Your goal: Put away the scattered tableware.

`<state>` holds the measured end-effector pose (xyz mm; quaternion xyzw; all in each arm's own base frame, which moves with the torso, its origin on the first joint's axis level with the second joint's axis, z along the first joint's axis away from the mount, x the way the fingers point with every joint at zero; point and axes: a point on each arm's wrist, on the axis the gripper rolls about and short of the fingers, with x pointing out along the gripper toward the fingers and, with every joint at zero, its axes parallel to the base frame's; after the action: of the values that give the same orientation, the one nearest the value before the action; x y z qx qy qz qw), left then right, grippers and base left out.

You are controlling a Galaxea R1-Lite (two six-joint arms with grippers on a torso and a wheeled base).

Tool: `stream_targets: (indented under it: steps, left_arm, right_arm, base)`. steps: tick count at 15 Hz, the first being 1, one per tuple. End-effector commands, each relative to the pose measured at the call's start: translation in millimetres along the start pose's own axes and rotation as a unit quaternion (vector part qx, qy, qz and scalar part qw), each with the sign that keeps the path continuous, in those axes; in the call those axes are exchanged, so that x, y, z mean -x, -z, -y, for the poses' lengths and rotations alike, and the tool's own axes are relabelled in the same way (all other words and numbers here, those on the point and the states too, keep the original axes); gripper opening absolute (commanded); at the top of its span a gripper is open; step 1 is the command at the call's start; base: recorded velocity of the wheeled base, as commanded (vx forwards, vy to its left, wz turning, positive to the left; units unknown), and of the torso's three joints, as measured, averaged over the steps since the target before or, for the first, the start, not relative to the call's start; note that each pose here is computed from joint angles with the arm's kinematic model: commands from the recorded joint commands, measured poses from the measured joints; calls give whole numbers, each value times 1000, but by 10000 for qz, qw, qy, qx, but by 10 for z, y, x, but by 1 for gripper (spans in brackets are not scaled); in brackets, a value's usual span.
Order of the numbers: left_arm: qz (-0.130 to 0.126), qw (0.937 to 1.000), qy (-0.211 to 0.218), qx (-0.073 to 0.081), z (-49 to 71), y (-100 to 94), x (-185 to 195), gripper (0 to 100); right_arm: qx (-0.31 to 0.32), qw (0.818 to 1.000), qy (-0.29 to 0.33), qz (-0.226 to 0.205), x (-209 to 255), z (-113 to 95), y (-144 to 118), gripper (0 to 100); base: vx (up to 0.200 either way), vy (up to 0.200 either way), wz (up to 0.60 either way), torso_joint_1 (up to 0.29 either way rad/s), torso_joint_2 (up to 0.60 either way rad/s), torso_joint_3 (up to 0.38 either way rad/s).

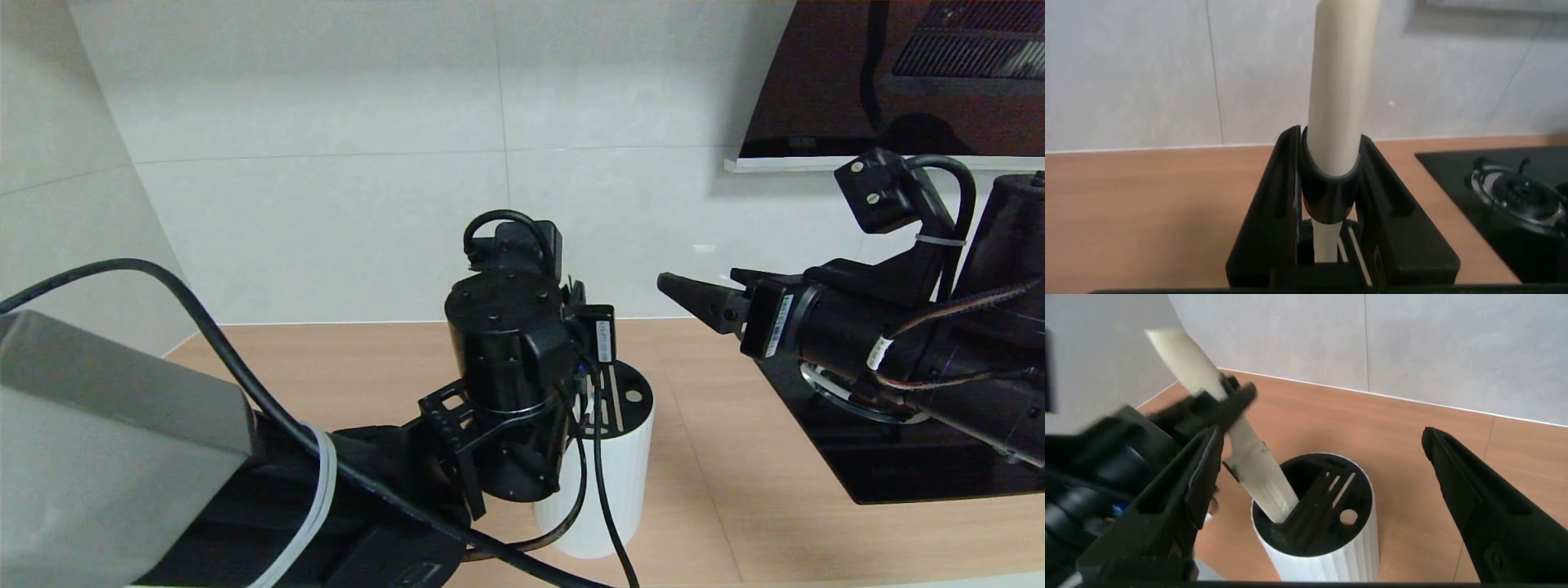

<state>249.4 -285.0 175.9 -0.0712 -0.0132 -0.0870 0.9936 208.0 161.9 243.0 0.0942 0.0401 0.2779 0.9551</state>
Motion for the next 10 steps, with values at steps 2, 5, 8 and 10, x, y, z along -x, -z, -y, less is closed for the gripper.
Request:
stream_targets:
  steps: [2,5,8,10]
  left_arm:
    - [-181,9998,-17,-82,27,176,-41,0]
    - [-312,9993,-32,-183,41,315,-73,0]
    - [-387,9990,-41,-241,46,393,-89,0]
    - [-473,9984,-51,-317,28,456,-76,0]
  right_arm:
    - [3,10000,-2,-1,3,0,2,100]
    - [5,10000,1,-16,1,2,13,100]
    - [4,10000,0,-8,5,1,9,100]
    - [5,10000,1,-16,1,2,13,100]
  base:
    - [0,0,0,0,0,0]
    - [0,0,0,0,0,0]
    - [0,0,0,0,0,0]
    - [0,0,0,0,0,0]
